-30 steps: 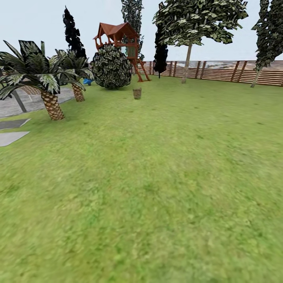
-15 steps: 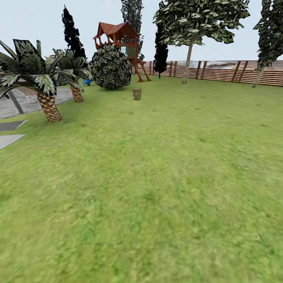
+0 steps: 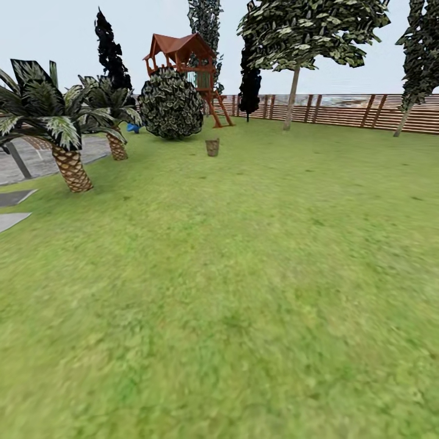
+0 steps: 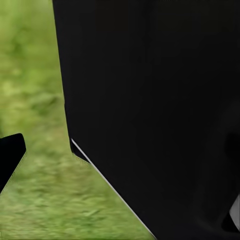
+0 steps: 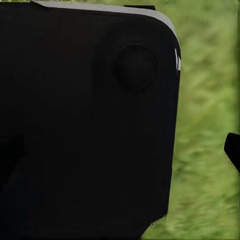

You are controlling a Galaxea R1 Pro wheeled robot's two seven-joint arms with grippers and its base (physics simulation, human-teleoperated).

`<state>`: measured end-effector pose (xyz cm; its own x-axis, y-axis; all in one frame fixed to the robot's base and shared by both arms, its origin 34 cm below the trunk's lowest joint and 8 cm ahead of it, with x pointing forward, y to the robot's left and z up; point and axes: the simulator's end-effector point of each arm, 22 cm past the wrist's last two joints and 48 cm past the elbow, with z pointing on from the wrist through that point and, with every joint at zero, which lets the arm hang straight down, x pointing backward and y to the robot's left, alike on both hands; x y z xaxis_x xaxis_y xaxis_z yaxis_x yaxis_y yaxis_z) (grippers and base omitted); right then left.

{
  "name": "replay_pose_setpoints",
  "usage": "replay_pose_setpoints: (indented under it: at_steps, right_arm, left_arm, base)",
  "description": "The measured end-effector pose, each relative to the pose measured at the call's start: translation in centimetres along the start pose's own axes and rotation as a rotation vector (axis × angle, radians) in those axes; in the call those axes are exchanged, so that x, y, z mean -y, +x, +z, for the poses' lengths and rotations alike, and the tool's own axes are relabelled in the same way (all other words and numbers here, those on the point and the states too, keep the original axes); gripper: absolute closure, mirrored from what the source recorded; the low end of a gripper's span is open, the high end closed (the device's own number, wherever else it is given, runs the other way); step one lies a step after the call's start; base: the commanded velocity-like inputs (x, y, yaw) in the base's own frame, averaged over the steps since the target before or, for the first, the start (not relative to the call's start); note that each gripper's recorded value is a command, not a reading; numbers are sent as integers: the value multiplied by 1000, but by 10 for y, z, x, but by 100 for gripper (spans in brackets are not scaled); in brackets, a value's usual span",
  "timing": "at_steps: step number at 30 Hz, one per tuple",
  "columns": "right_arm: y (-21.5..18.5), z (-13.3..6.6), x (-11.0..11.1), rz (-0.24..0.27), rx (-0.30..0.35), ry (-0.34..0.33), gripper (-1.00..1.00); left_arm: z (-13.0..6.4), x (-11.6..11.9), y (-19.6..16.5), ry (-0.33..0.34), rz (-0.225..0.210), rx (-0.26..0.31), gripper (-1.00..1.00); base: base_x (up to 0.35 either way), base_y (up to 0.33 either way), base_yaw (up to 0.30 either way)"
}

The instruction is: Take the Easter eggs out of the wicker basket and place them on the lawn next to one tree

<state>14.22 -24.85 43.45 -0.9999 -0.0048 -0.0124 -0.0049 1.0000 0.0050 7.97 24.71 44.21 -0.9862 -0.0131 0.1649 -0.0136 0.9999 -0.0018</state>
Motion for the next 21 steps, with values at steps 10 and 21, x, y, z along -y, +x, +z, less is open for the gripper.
replay_pose_setpoints:
  at_steps: [10, 21]
  right_arm:
    - [-2, 0, 0, -4, 3, -1, -100]
    - [-1, 0, 1, -5, 3, 0, -100]
  left_arm:
    - [0, 0, 0, 0, 0, 0, -100]
    - [0, 0, 0, 0, 0, 0, -100]
  base:
    - [340, 0, 0]
    - [340, 0, 0]
